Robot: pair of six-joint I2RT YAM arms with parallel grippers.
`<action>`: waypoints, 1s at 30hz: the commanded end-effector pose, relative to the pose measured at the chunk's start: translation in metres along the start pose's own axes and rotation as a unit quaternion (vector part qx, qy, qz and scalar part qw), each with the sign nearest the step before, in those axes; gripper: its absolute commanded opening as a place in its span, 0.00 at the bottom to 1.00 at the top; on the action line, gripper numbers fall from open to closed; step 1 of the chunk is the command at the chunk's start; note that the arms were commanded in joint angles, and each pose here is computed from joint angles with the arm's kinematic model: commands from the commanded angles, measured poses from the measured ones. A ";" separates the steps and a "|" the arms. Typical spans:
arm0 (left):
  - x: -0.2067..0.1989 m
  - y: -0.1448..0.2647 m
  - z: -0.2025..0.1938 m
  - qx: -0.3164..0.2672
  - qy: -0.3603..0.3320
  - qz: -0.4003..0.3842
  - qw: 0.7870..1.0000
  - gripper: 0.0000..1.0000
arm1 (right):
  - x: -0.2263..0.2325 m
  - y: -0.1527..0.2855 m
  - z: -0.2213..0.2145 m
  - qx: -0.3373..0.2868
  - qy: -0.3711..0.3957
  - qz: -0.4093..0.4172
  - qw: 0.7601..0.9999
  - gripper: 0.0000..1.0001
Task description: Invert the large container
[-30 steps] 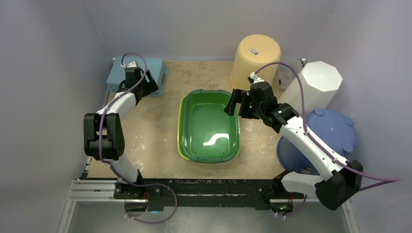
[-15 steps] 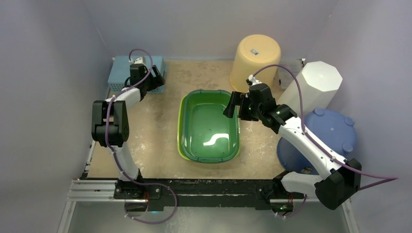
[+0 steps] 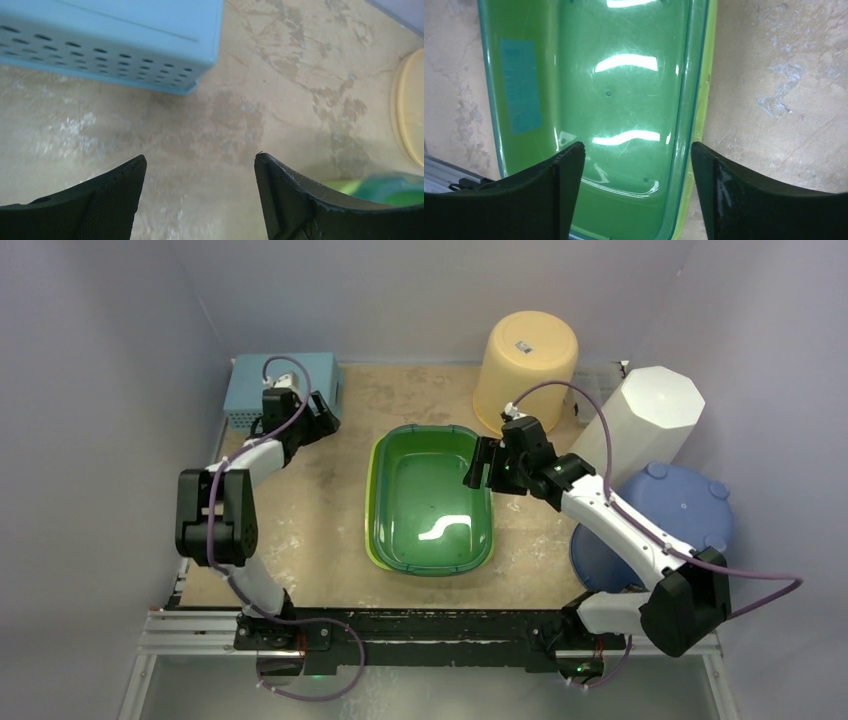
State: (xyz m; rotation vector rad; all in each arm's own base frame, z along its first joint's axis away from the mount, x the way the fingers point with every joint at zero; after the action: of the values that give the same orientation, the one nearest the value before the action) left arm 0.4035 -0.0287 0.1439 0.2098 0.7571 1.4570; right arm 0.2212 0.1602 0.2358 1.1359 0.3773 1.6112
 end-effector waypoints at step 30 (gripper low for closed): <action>-0.068 0.162 -0.045 0.002 0.016 -0.205 0.979 0.77 | -0.006 0.001 0.011 -0.079 -0.013 -0.049 0.996 0.56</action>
State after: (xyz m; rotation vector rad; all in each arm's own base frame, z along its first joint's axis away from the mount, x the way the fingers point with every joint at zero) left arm 0.2547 -0.0677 0.2219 0.0111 0.7681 1.1404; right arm 0.2329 0.1615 0.2046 1.0977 0.4148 1.5375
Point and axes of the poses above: each gripper's point midway between its finger pads, its own y axis back along the fingers, its own x axis along the line the jaws close on, z = x × y, the point moved 10 cm from there along y, back along the fingers, and after that the axes turned 7 degrees about -y, right-handed, at the moved point
